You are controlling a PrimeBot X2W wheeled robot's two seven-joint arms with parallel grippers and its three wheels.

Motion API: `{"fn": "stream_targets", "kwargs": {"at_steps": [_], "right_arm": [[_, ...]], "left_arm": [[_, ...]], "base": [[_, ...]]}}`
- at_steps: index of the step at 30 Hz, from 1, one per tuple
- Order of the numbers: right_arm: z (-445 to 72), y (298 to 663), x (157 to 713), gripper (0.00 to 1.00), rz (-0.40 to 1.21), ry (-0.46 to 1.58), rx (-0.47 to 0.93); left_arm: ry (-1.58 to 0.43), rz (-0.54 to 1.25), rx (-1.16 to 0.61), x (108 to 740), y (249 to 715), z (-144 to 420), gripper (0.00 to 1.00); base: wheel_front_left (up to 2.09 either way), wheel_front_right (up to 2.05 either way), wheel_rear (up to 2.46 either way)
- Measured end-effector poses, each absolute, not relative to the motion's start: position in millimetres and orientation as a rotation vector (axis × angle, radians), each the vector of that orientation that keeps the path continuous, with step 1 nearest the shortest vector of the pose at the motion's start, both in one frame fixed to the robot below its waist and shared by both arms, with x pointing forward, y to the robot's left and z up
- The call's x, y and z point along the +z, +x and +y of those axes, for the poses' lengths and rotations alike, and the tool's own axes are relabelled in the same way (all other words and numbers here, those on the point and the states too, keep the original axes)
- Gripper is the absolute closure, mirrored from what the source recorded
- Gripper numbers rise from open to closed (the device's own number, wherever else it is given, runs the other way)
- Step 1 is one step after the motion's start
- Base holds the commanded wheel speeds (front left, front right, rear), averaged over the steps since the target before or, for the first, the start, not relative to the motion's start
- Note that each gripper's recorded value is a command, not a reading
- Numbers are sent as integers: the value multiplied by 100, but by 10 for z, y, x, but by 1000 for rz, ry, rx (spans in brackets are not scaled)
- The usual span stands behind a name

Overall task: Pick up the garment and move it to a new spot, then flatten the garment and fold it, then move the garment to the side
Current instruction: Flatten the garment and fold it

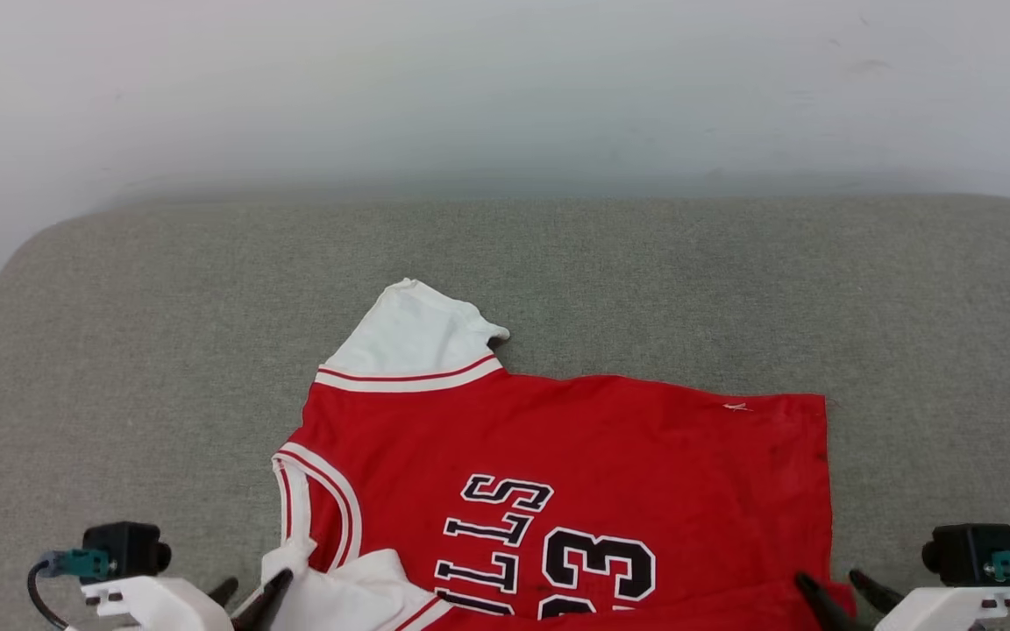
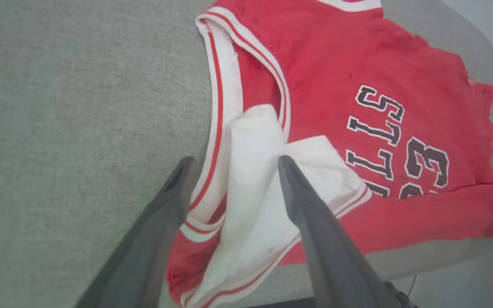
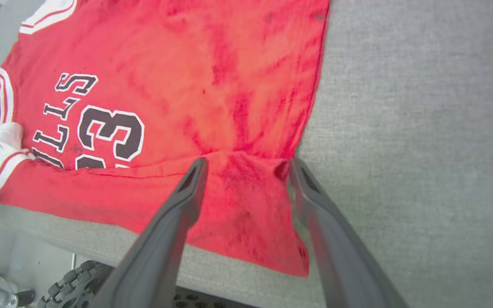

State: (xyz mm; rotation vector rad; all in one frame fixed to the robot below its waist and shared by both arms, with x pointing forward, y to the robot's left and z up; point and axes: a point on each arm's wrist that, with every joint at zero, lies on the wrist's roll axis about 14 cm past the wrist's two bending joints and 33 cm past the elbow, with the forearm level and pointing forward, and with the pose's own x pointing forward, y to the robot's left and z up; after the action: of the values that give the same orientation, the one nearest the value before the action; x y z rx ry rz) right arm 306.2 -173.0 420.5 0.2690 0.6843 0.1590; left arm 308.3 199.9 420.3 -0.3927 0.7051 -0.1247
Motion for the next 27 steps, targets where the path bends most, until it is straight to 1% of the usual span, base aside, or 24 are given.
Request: {"fn": "stream_targets", "kwargs": {"at_steps": [3,10,12,15,18,20,25,27], "right_arm": [[-1785,3197,4377,0,535,248,133],[-1955,3509,4897,0,201,190,64],[-1977,3590,5028,0,135,175,55],[-2014,3710,5159,0,74,171,39],[-2048,3869,5270,0,28,164,28],[-2050,3991,5324,0,4,163,25],[-2101,4199,5232,0,14,157,5],[-2140,4248,5166,0,26,157,-9]], "left_arm": [[-324,570,-129,4401,3314,2041,0],[-226,234,-161,4967,3813,1912,0],[-202,140,-157,5118,3943,1887,0],[-191,48,-151,5272,4143,1842,0],[-188,-1,-156,5363,4406,1820,0],[-194,-3,-162,5354,4596,1789,0],[-216,85,-233,5150,5068,1644,0],[-222,152,-280,5019,5230,1551,0]], "base": [[0,0,0],[0,0,0],[0,0,0],[0,0,0],[0,0,0],[0,0,0],[0,0,0],[0,0,0]]}}
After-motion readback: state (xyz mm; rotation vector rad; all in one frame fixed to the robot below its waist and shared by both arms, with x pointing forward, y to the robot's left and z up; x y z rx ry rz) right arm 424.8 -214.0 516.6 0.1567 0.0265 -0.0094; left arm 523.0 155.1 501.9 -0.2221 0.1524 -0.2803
